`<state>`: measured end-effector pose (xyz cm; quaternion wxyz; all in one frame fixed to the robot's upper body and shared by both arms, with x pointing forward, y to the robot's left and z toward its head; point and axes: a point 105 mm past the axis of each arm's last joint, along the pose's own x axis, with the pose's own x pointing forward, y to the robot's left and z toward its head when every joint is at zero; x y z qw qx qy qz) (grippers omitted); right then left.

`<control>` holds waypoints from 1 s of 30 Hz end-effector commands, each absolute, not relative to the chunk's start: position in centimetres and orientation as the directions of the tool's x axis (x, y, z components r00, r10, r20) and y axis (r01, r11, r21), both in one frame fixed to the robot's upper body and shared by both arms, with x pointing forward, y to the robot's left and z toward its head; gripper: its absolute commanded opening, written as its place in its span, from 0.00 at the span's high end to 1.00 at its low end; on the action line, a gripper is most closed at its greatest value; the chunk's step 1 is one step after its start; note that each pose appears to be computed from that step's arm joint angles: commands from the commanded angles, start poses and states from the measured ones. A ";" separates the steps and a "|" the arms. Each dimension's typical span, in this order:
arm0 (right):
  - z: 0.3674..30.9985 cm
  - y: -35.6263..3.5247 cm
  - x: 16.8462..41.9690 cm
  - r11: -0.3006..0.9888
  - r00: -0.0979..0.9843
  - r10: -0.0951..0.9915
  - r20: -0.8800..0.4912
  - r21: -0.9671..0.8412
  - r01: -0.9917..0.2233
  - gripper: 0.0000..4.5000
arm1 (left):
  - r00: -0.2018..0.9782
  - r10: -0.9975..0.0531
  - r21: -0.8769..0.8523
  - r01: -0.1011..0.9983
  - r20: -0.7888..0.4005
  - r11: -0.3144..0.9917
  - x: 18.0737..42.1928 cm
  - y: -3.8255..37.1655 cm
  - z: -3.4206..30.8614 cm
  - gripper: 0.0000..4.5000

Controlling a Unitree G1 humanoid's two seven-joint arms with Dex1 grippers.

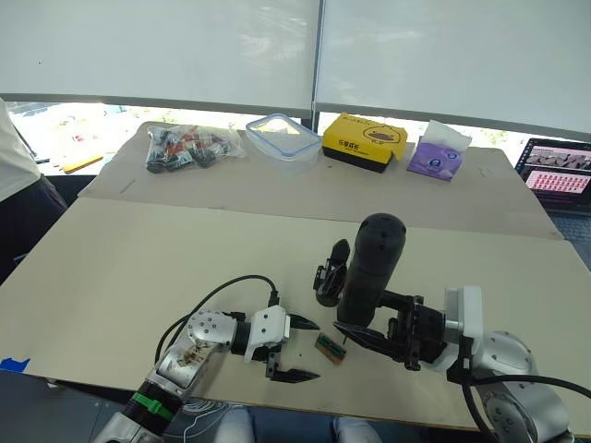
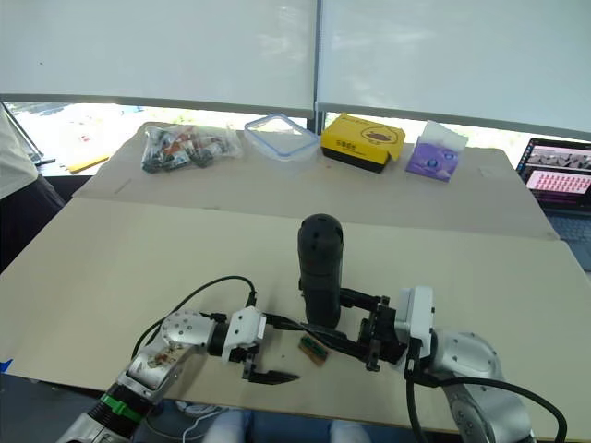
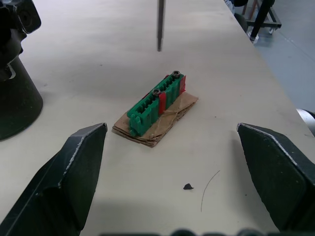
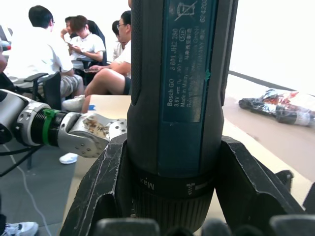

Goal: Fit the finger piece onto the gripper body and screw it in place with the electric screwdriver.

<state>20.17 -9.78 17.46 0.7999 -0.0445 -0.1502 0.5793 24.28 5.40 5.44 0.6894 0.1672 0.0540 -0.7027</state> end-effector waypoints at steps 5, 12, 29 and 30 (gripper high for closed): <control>18.2 -9.3 19.3 0.290 0.237 0.949 0.206 -0.283 -0.914 0.57 | -0.002 -0.938 0.097 0.995 -0.346 -0.038 24.0 5.4 3.9 0.00; 18.0 -9.1 19.2 0.284 0.233 0.952 0.199 -0.283 -0.916 0.57 | -0.004 -0.938 0.096 0.995 -0.347 -0.040 23.9 5.5 4.1 0.00; 18.0 -9.4 19.5 0.293 0.244 0.951 0.191 -0.292 -0.911 0.57 | -0.010 -0.938 0.093 0.995 -0.345 -0.045 23.7 5.2 4.4 0.00; 17.9 -9.4 19.5 0.293 0.245 0.951 0.191 -0.292 -0.911 0.57 | -0.010 -0.938 0.092 0.995 -0.345 -0.045 23.7 5.2 4.4 0.00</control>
